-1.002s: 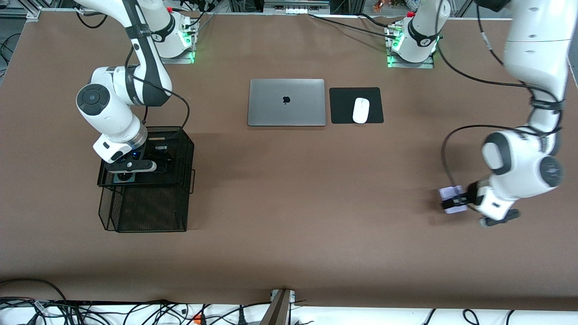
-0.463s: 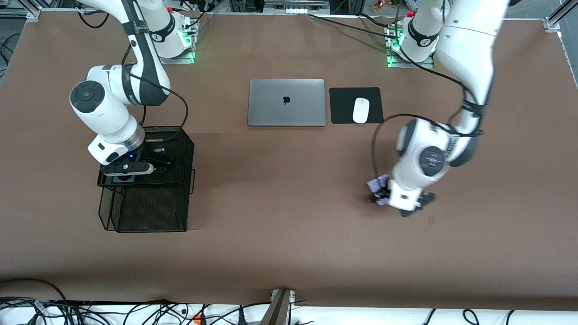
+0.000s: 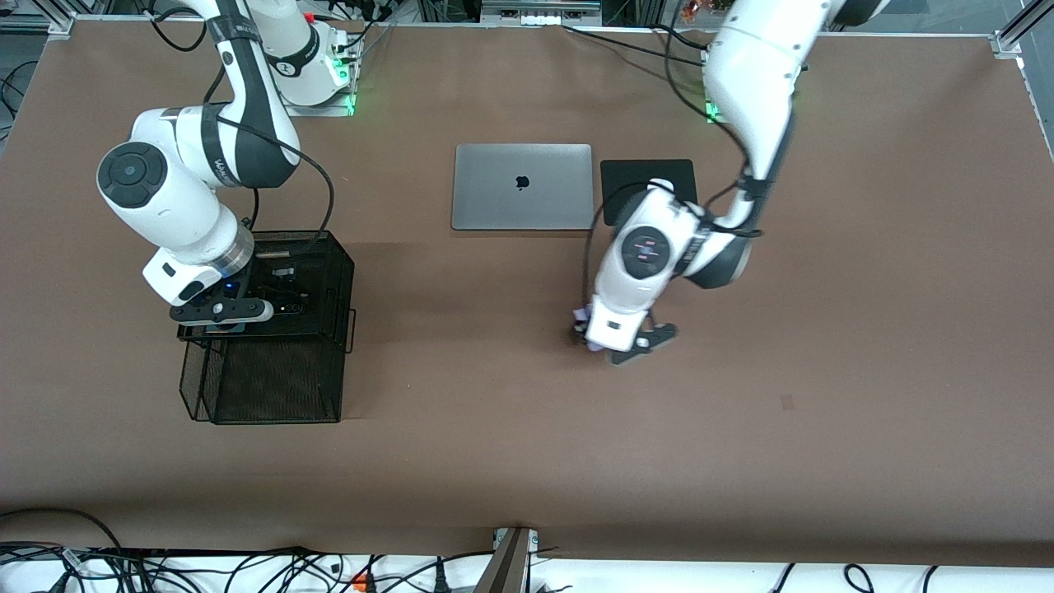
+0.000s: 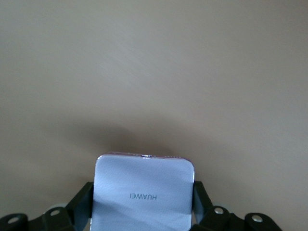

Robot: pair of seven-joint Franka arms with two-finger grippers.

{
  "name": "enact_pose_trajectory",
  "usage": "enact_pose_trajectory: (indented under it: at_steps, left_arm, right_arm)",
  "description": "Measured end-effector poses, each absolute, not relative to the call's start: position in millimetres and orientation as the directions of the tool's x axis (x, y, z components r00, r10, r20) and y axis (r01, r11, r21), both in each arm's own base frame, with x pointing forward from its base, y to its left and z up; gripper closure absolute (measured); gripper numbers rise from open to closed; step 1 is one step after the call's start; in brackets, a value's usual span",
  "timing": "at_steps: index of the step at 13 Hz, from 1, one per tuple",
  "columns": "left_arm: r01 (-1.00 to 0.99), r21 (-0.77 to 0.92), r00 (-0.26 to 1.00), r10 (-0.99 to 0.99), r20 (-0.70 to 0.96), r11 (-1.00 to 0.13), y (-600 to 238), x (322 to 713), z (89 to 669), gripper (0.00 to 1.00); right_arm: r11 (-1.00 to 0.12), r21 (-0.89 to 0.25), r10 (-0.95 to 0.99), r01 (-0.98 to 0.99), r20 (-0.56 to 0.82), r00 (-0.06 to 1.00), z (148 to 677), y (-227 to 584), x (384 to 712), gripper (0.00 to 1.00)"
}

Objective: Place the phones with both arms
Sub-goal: 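Set the white phone down mid-table while the right gripper comes to take it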

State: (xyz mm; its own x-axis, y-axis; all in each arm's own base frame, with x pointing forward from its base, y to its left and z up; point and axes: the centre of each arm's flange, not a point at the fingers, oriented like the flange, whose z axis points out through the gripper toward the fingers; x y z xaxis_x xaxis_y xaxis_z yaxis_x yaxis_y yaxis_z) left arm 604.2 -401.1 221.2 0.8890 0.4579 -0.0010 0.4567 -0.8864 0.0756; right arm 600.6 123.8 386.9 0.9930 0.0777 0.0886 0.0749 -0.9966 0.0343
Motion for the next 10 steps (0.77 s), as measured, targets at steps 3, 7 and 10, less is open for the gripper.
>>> enact_pose_trajectory:
  at_steps: [3,7,10]
  left_arm:
    - [0.386,0.108,0.919,0.392,0.034,-0.916,-462,599,204,0.15]
    - [0.261,0.124,0.956,0.274,0.103,-0.957,-532,571,197,0.15]
    - [0.163,0.088,0.975,0.174,0.141,-0.983,-577,529,177,0.15]
  right_arm:
    - [-0.997,0.035,0.077,0.074,0.085,0.993,386,123,600,0.0]
    - [-0.997,0.034,0.074,0.072,0.085,0.994,386,123,600,0.0]
    - [-0.997,0.034,0.072,0.07,0.079,0.994,387,123,600,0.0]
